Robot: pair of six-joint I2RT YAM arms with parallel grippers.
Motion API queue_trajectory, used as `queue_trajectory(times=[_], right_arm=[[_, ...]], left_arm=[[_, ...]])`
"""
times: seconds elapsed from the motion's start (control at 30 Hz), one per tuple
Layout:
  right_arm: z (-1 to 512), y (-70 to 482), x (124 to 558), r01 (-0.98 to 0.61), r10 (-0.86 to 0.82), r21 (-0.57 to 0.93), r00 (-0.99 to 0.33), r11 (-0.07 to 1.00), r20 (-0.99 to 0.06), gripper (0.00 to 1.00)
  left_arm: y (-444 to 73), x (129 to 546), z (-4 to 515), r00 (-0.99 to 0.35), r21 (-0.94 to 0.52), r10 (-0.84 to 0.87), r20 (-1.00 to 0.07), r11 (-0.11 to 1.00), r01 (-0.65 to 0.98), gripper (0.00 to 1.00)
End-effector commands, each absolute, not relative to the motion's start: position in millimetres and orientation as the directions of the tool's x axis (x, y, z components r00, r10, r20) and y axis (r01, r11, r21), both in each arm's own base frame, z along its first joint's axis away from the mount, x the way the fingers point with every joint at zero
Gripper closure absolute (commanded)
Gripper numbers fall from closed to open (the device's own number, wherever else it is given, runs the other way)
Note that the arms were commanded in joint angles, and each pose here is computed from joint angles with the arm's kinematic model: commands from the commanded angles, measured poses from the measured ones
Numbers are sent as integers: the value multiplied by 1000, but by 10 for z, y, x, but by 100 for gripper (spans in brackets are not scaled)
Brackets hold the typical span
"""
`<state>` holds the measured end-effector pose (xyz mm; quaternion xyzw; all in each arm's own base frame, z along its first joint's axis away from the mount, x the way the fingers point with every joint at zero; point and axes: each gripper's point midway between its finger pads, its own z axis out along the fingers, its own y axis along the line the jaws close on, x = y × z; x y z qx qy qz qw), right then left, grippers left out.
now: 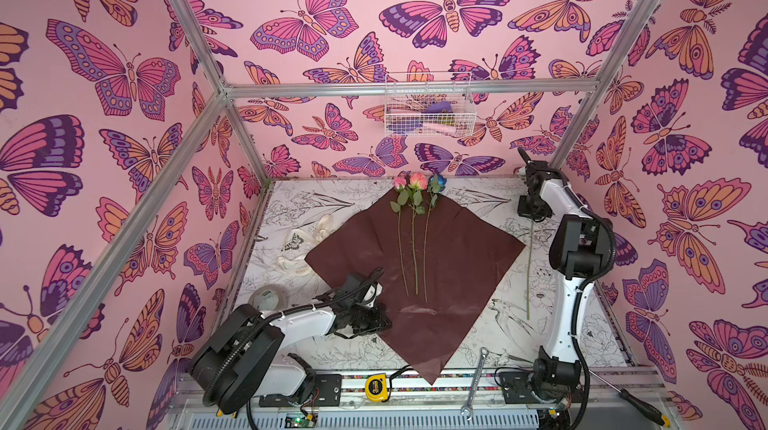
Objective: Tie the bouquet of fake flowers
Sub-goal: 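Reach the right gripper to the leafy green stem and grasp it, then carry the leafy green stem onto the roses and release it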
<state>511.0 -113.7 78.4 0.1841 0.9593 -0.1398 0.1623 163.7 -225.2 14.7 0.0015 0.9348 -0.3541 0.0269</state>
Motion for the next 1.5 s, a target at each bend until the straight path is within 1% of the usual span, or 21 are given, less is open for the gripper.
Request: queue_trajectory(times=[0.0, 0.1, 0.17, 0.3, 0.43, 0.53, 0.77, 0.93, 1.1, 1.3, 1.47], right_arm=[[1427, -1084, 4974, 403, 301, -162, -848, 901, -436, 100], [1603, -823, 4867, 388, 343, -13, -829, 922, -443, 100], [1692, -602, 4782, 370, 383, 117, -816, 921, -434, 100], [1709, -76, 4611, 324, 448, 344, -805, 881, -389, 100], [1692, 438, 4463, 272, 467, 468, -802, 841, -372, 100], [1640, 787, 4399, 247, 478, 530, -802, 811, -359, 100], [1581, 1462, 4419, 165, 415, 537, -823, 828, -387, 100], [1474, 1914, 4555, 109, 352, 527, -853, 843, -386, 100], [1319, 2319, 4754, 68, 298, 534, -885, 843, -358, 100], [1248, 2592, 5013, 24, 251, 517, -892, 856, -375, 100], [1177, 2645, 5215, 17, 233, 476, -888, 879, -397, 100]], left_arm=[[-2099, 1567, -28, -999, -595, -28, -18, 804, -12, 100], [-2115, 1563, -30, -1000, -601, -22, -15, 800, -8, 100], [-2114, 1559, -37, -1000, -601, -21, -12, 799, -9, 100], [-2121, 1557, -36, -1000, -605, -18, -13, 796, -6, 100], [-2135, 1559, -30, -1000, -609, -13, -14, 793, -2, 100], [-2137, 1555, -29, -1000, -611, -12, -12, 792, -2, 100], [-2130, 1550, -22, -1000, -612, -15, -16, 790, -2, 100], [-2127, 1549, -20, -1000, -614, -17, -19, 790, -2, 100], [-2130, 1547, -24, -1000, -614, -14, -18, 789, 0, 100], [-2127, 1550, -25, -1000, -614, -16, -20, 789, 0, 100], [-2133, 1559, -32, -1000, -612, -13, -18, 791, 1, 100]])
